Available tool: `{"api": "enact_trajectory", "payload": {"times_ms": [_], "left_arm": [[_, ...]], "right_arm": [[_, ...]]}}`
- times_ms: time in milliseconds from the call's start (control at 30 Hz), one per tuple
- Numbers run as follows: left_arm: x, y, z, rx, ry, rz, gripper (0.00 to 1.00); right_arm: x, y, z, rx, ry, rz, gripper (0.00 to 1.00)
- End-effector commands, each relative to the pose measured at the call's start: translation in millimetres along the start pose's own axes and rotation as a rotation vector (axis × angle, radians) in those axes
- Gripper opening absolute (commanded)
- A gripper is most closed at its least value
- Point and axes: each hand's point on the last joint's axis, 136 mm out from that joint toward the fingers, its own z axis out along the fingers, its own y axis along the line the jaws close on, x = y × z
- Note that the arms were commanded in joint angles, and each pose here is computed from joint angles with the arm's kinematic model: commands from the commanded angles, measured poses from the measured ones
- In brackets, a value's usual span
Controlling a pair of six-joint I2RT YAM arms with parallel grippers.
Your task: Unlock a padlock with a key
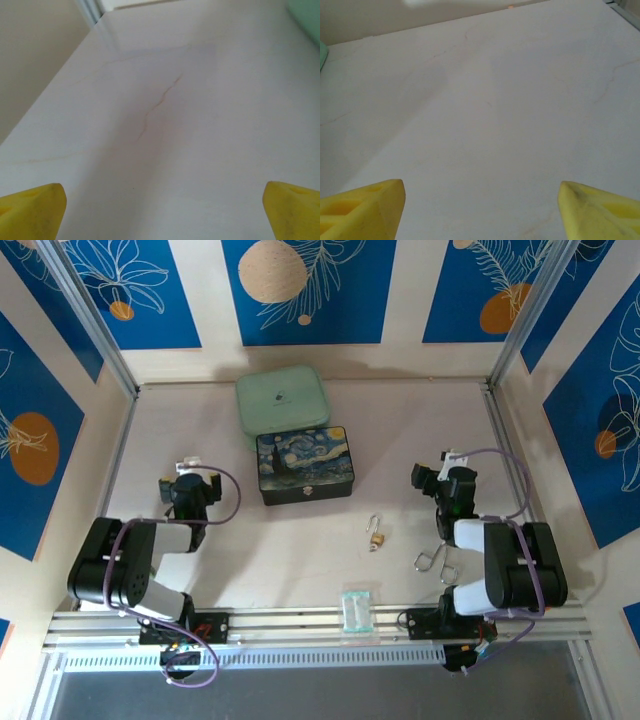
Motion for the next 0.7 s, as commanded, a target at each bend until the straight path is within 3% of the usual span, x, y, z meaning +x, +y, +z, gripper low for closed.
{"api": "enact_trajectory", "payload": {"times_ms": [0, 67, 100, 167, 200, 233, 267, 667], "left_arm": [[-28.4, -22.8, 0.9, 0.144, -0.112, -0.033, 1.0], [-21.1, -28.8, 4.1, 0.168, -0.113, -0.02, 1.0], [-24.8, -30.6, 6.5, 0.168, -0.148, -0.009, 1.0], [-19.2, -32.4, 6.9, 0.183, -0.086, -0.01, 1.0], [-21.2, -31.6, 8.1, 0.177, -0.112, -0.012, 1.0], [-22.3, -31.9, 8.1, 0.178, -0.113, -0.014, 1.0], [-20.1, -31.5, 8.0, 0.181, -0.097, -0.019, 1.0], [-21.5, -30.8, 7.8, 0.18, -0.111, -0.018, 1.0]], "right_arm": [[-12.7, 20.7, 7.9, -0.093, -0.091, -0.063, 0.81], [-10.1, 28.1, 13.5, -0.125, -0.019, -0.085, 0.81], [-11.9, 28.8, 16.9, -0.128, -0.022, -0.085, 0.85], [-11.4, 28.7, 15.8, -0.141, -0.013, -0.079, 0.88], [-10.8, 28.8, 15.8, -0.139, -0.016, -0.082, 0.89], [-10.6, 28.4, 15.9, -0.132, -0.009, -0.084, 0.98], [-11.3, 28.9, 16.0, -0.134, -0.016, -0.086, 0.99], [-9.9, 28.9, 17.1, -0.135, -0.003, -0.083, 0.99]]}}
